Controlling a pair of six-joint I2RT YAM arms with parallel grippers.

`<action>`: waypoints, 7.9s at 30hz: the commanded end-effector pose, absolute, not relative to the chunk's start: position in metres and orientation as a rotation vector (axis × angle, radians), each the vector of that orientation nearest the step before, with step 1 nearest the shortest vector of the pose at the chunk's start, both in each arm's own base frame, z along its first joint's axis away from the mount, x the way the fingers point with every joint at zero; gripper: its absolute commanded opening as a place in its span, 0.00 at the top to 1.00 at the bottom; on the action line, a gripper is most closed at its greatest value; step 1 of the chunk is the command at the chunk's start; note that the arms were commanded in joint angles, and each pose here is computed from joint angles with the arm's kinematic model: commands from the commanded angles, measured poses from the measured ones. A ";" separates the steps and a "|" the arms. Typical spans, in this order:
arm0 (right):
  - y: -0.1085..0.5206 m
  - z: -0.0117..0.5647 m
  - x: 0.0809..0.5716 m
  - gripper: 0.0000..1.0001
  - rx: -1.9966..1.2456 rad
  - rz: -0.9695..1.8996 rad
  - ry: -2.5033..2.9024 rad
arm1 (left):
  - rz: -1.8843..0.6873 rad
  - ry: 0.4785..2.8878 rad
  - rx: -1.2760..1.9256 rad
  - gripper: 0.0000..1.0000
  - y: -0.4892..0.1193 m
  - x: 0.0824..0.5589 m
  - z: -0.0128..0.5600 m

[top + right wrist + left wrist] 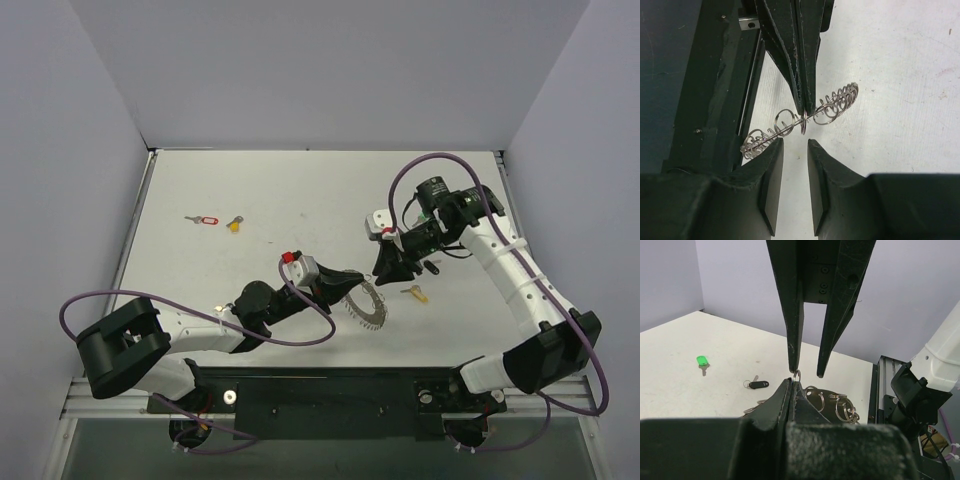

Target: Put the keys on the keyring

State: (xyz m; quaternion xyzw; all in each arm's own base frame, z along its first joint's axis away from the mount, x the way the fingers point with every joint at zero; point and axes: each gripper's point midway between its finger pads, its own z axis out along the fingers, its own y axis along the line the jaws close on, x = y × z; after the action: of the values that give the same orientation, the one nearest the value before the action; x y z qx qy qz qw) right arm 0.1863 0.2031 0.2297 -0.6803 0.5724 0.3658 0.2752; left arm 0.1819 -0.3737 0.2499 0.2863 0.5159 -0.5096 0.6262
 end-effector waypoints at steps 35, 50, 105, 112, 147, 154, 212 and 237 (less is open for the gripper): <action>0.197 0.229 0.184 1.00 -1.946 0.817 1.893 | -1.213 1.179 0.623 0.57 -0.349 0.181 0.268; 0.175 0.227 0.178 1.00 -2.072 0.652 2.168 | -0.920 1.225 0.902 0.53 -0.375 0.180 0.247; 0.179 0.217 0.161 1.00 -2.131 0.726 2.119 | -0.873 1.207 0.939 1.00 -0.402 0.192 0.249; 0.180 0.220 0.163 0.84 -2.037 0.811 2.120 | -0.909 1.230 0.832 1.00 -0.393 0.195 0.256; 0.220 0.221 0.208 0.75 -1.835 1.028 1.473 | -1.024 1.074 0.464 1.00 -0.358 0.197 0.279; 0.225 0.219 0.205 0.79 -1.819 1.081 1.475 | -1.044 1.065 0.462 1.00 -0.360 0.194 0.282; 0.173 0.214 0.173 1.00 -2.036 0.700 1.955 | -0.953 1.162 0.923 0.44 -0.387 0.180 0.249; 0.177 0.215 0.158 1.00 -2.097 0.760 1.834 | -1.180 1.060 0.915 0.67 -0.412 0.168 0.267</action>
State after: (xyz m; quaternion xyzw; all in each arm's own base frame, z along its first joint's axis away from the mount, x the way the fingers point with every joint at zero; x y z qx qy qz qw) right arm 0.1795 0.1784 0.2075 -0.7166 0.6424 0.2365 0.1338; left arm 0.1682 -0.4061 0.2353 0.4061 0.4975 -0.4883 0.5909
